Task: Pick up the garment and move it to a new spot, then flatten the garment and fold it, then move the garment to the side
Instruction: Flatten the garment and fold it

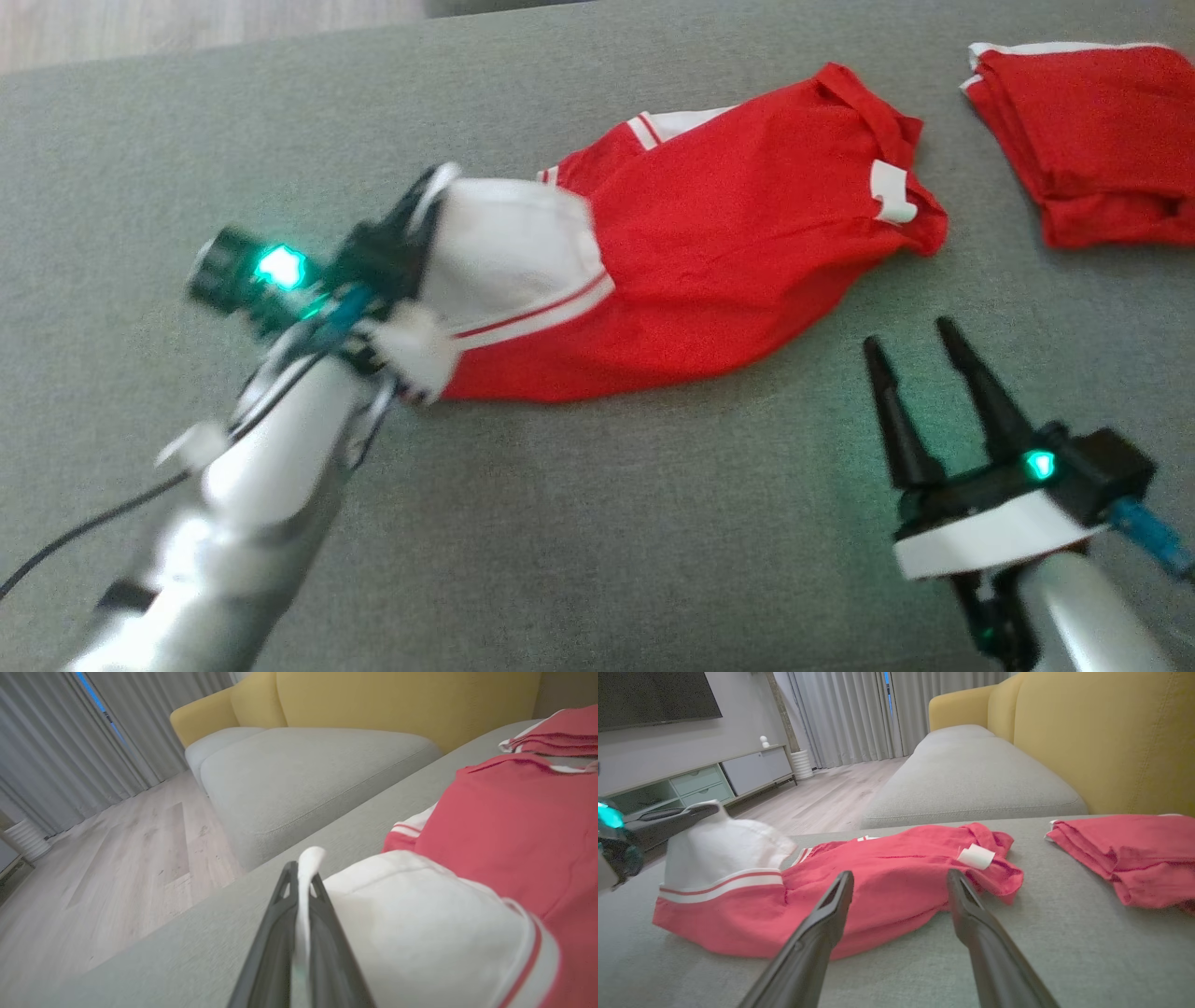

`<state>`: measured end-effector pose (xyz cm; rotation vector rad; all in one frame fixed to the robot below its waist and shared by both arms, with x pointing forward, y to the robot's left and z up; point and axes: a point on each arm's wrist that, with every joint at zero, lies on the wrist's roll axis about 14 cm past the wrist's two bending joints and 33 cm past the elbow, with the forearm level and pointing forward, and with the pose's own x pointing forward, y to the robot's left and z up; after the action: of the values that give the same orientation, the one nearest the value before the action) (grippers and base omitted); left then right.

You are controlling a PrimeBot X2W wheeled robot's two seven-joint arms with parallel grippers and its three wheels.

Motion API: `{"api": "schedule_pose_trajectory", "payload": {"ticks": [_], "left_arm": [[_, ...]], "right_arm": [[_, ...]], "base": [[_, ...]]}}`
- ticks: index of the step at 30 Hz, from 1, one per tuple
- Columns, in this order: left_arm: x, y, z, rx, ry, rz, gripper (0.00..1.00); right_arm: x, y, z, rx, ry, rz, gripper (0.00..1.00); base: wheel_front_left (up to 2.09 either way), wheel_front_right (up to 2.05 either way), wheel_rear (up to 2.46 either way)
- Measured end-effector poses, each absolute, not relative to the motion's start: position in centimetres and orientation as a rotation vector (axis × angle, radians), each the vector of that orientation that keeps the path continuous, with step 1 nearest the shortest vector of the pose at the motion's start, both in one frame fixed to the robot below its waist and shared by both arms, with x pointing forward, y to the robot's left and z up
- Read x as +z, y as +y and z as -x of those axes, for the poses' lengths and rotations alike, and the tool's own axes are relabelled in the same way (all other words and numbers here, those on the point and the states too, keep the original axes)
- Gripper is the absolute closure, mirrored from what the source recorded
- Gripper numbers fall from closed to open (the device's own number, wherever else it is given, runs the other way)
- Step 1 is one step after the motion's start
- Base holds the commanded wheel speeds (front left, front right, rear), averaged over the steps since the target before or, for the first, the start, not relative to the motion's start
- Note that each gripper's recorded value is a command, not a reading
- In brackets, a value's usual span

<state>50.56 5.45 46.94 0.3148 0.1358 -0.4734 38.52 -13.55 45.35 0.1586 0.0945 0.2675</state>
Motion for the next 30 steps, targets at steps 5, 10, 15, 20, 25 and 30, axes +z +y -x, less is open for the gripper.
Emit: {"api": "schedule_pose_trajectory", "payload": {"ticks": [5,10,15,20,25,30], "left_arm": [[45.7,10.8,-48.8,-0.362,0.158,-0.29,1.0],[46.1,13.3,-47.9,-0.3,0.152,-0.276,1.0],[46.3,14.3,-47.6,-0.278,0.152,-0.285,1.0],[46.9,14.4,-47.5,-0.266,0.143,-0.28,1.0],[47.1,14.5,-47.4,-0.262,0.143,-0.28,1.0],[47.3,14.6,-47.3,-0.254,0.14,-0.28,1.0]], "right_arm": [[44.7,-15.7,-40.1,0.218,0.108,-0.14,0.0],[42.9,-17.2,-41.4,0.154,0.154,-0.178,0.0],[42.9,-18.2,-44.2,0.118,0.143,-0.184,0.0],[42.0,-17.9,-46.2,0.114,0.185,-0.197,0.0],[40.4,-17.4,-46.8,0.122,0.254,-0.198,0.0],[39.3,-16.8,-46.8,0.124,0.298,-0.231,0.26]], "base": [[0.0,0.0,0.0],[0.0,0.0,0.0],[0.0,0.0,0.0],[0.0,0.0,0.0],[0.0,0.0,0.0],[0.0,0.0,0.0]]}}
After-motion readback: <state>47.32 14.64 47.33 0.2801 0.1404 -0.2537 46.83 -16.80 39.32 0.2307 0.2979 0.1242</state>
